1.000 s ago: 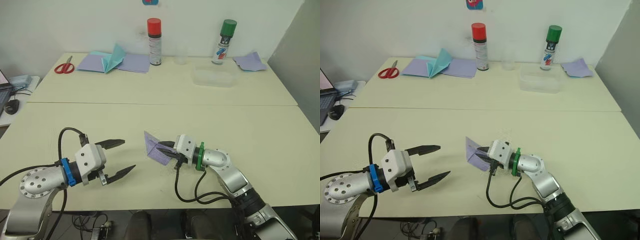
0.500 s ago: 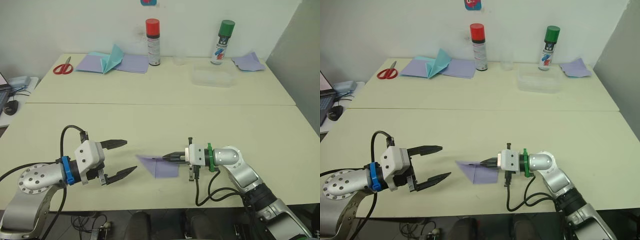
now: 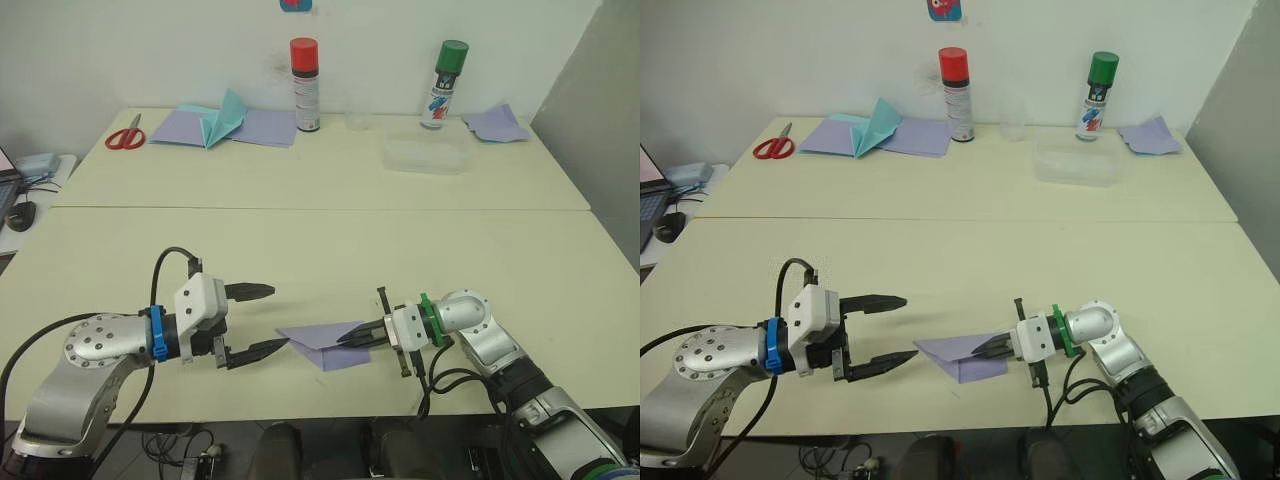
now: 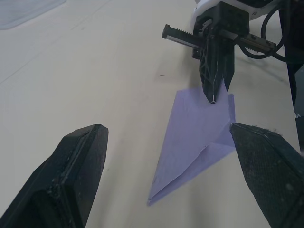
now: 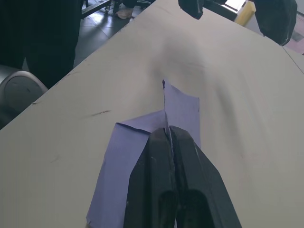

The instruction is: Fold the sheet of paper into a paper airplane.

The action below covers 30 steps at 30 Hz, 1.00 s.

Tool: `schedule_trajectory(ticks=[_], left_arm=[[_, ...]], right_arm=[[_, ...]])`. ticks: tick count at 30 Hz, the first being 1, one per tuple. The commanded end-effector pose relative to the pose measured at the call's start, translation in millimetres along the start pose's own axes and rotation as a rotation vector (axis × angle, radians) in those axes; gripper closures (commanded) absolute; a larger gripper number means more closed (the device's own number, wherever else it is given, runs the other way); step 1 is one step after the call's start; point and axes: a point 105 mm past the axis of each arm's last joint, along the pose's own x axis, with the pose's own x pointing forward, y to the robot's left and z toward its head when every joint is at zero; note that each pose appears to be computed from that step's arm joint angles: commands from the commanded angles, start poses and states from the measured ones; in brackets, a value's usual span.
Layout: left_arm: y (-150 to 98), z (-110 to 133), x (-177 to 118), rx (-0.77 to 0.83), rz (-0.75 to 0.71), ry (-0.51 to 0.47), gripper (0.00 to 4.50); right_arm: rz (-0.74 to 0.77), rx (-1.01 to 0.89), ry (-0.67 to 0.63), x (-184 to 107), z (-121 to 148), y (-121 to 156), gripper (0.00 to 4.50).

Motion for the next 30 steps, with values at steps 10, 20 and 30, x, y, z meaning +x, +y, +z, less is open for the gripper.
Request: schedule_trajectory(ticks=[10, 20, 30], left_arm=[[-15.6, -11.9, 46.2, -0.108, -0.044, 0.027, 2.55], [-18.3, -43.8, 63.6, -0.107, -0.058, 0.17, 4.48], [-20.1, -61.6, 64.0, -0.154, -0.067, 0.262, 4.48]], right_arm=[[-0.001, -0.039, 0.015, 5.4, 1.5, 3.8, 4.5], [-0.004, -0.044, 0.034, 5.3, -3.3, 6.9, 4.5], [-0.004, -0.029, 0.044, 4.5, -3.9, 8.1, 4.5]])
